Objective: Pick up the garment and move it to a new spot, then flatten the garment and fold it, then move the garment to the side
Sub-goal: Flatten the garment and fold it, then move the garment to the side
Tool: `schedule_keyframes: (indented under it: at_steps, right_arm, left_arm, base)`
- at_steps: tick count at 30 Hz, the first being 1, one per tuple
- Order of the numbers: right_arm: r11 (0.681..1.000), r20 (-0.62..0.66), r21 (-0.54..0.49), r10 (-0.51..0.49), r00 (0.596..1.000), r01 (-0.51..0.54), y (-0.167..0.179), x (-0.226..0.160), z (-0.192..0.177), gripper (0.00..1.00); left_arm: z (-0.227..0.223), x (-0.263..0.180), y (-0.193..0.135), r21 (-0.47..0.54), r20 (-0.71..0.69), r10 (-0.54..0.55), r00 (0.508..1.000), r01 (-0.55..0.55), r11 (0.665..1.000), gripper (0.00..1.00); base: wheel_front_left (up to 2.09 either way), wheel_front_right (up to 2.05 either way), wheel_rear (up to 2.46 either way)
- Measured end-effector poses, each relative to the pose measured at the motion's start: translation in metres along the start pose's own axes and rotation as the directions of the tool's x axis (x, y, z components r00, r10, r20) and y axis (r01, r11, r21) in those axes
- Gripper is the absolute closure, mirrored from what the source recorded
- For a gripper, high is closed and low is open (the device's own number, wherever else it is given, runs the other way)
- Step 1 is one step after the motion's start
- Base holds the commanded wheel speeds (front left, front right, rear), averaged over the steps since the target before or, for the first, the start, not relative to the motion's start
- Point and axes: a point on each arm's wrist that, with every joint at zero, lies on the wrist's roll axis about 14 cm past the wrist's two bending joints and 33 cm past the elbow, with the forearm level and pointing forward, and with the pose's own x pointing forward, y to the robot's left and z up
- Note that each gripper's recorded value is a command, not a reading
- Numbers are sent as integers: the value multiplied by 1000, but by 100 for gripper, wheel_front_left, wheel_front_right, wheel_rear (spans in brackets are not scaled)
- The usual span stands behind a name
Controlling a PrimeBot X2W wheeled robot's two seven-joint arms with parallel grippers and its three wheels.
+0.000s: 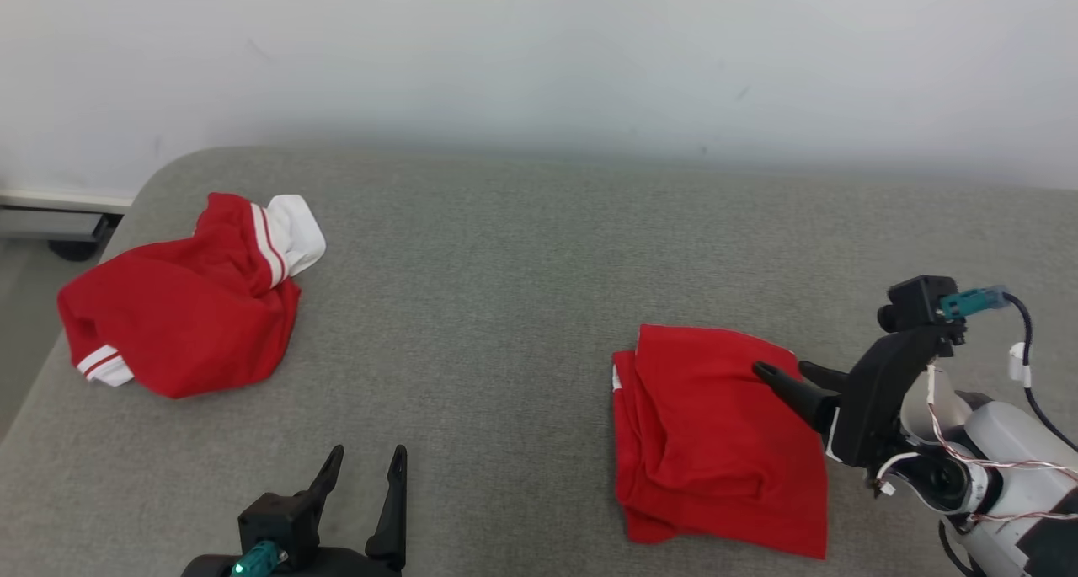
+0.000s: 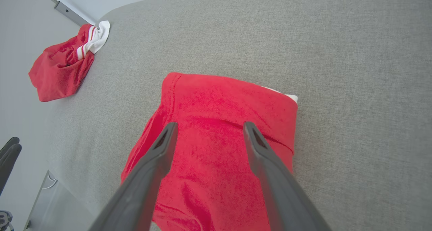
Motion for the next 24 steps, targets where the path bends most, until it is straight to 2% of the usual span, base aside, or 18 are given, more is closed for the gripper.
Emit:
schedule_keyframes:
  at_steps: [5,10,19,24]
  right_arm:
    - [997,45,-27,-68,997,70,-22,-16,6,0]
    - [982,70,-101,-155,985,161,-48,-28,8,0]
    - [979,22,-47,-196,980,197,-59,-13,-13,0]
    - [974,-27,-65,-221,975,219,-65,-3,-27,0]
  left_arm:
    - [5,4,-9,9,15,-32,999,32,999,0]
    - [7,9,-18,14,22,-58,998,58,998,0]
    - [4,13,-18,22,11,-56,998,56,998,0]
    - [1,14,-18,18,3,-52,999,51,999,0]
  base:
    - [0,0,0]
    - [0,0,0]
    - [0,0,0]
    - [0,0,0]
